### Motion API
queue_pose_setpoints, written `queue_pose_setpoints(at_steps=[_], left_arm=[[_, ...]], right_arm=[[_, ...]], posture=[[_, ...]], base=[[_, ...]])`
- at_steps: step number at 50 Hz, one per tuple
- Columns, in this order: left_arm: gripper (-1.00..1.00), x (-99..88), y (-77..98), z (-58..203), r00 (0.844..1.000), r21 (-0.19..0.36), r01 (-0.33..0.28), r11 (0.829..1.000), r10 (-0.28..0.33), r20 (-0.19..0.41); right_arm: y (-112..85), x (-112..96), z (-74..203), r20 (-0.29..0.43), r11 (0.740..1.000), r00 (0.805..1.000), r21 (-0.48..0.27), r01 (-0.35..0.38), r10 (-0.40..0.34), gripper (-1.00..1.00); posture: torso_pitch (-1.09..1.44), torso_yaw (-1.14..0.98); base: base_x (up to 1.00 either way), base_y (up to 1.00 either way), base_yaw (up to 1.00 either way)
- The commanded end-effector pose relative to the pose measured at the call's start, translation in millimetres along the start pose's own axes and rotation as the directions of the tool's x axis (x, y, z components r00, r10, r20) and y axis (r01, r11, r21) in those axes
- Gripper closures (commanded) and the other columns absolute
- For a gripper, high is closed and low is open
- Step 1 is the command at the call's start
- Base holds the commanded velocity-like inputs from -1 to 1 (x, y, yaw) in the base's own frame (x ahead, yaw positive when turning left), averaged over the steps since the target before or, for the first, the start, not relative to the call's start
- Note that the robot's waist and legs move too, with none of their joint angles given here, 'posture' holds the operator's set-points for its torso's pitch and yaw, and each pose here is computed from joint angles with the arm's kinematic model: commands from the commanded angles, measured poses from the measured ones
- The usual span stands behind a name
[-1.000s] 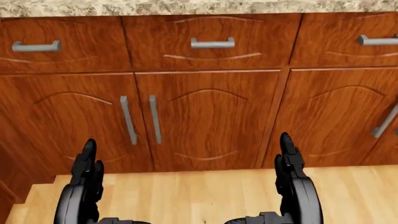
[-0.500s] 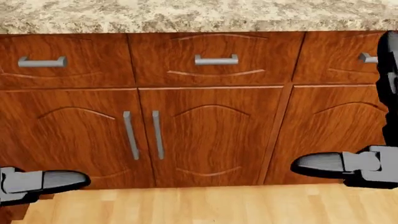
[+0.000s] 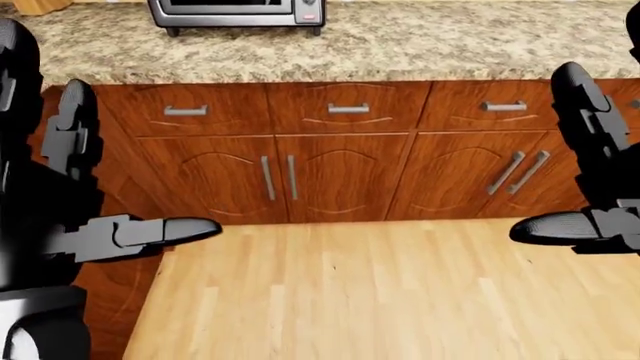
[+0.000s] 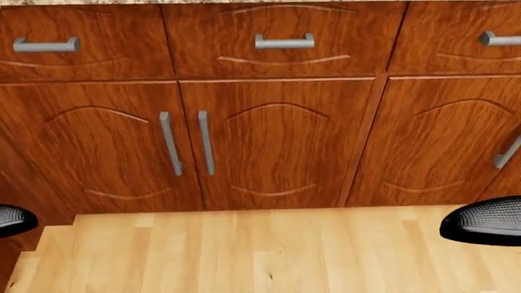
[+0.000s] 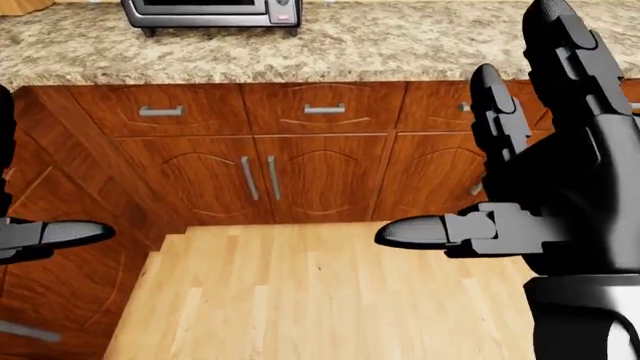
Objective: Navigate to the toaster.
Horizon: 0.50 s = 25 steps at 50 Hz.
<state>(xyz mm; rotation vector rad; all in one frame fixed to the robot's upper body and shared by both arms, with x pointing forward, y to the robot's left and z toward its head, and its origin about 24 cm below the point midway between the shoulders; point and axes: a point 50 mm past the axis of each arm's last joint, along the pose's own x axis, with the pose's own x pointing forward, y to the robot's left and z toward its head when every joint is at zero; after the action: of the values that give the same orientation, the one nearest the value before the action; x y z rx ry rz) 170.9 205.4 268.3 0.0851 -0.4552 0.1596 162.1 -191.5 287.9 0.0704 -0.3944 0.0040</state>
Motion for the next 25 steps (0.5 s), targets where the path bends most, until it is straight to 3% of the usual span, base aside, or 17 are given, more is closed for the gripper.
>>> queue_pose_setpoints(at_steps=[1,25], left_arm=[[-1.0,0.7,1.8,11,0.998,0.008,-0.011,1.0,0.011,0.068],[-1.0,-0.1,0.9,8,0.998,0.006,-0.002,1.0,0.001,0.06]], right_arm=[[-1.8,0,9,0.066,1.0,0.998,-0.004,0.016,-0.016,-1.0],[-3.4,0,-2,0.033,1.0,0.999,0.0,0.022,-0.022,-1.0]], posture=[[0.0,0.0],[0.0,0.0]], base=[[0.0,0.0,0.0],[0.0,-0.11,0.0]])
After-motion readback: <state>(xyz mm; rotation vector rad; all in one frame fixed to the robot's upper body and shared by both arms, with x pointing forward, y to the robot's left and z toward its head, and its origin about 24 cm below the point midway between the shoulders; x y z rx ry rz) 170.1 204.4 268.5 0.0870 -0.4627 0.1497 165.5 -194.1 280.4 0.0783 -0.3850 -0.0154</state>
